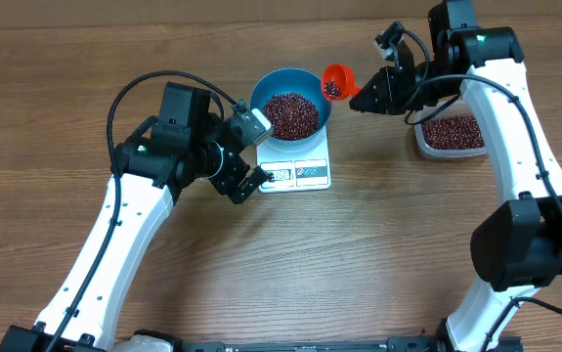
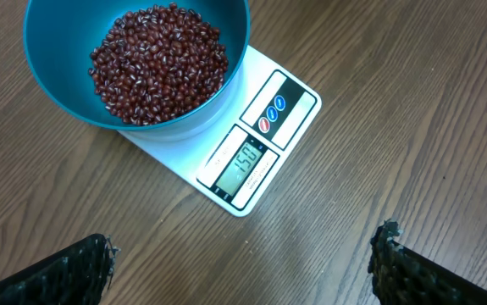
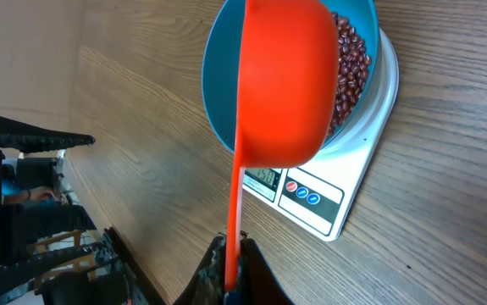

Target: Scoop item into bowl and weigh 150g on scale

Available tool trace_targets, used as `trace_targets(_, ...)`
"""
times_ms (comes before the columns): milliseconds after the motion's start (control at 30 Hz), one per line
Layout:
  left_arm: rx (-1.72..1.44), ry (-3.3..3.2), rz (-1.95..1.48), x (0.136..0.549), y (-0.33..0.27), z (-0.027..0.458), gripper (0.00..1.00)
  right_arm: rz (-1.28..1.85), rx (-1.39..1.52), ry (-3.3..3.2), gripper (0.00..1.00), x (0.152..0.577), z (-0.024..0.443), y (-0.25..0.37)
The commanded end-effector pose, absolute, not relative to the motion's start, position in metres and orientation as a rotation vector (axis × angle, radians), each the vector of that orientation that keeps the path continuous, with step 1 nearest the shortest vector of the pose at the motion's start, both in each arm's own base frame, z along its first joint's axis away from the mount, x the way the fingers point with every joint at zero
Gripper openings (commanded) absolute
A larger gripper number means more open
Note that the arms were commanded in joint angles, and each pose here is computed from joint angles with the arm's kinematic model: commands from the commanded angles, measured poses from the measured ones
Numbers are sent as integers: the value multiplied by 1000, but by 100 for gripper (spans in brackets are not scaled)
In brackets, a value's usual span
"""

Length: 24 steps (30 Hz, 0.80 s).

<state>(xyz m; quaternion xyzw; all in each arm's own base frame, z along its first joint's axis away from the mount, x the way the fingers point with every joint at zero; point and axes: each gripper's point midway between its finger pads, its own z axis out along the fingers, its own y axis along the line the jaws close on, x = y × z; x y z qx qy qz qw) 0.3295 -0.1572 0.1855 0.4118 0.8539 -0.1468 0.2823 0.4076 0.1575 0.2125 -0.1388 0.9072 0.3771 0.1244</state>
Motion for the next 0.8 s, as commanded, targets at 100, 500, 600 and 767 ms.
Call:
trace_targets(100, 1088, 2303, -405, 329, -157, 183, 100, 1147, -452, 2538, 4, 402, 250, 162)
trace_targets(500, 1088, 2302, -405, 329, -157, 183, 100, 1144, -335, 2470, 4, 382, 285, 94)
trace_targets(600, 1088, 2303, -405, 329, -157, 183, 99, 1136, -216, 2496, 4, 376, 286, 66)
trace_targets(767, 1088, 2303, -405, 329, -157, 183, 100, 1107, -57, 2527, 4, 368, 282, 23)
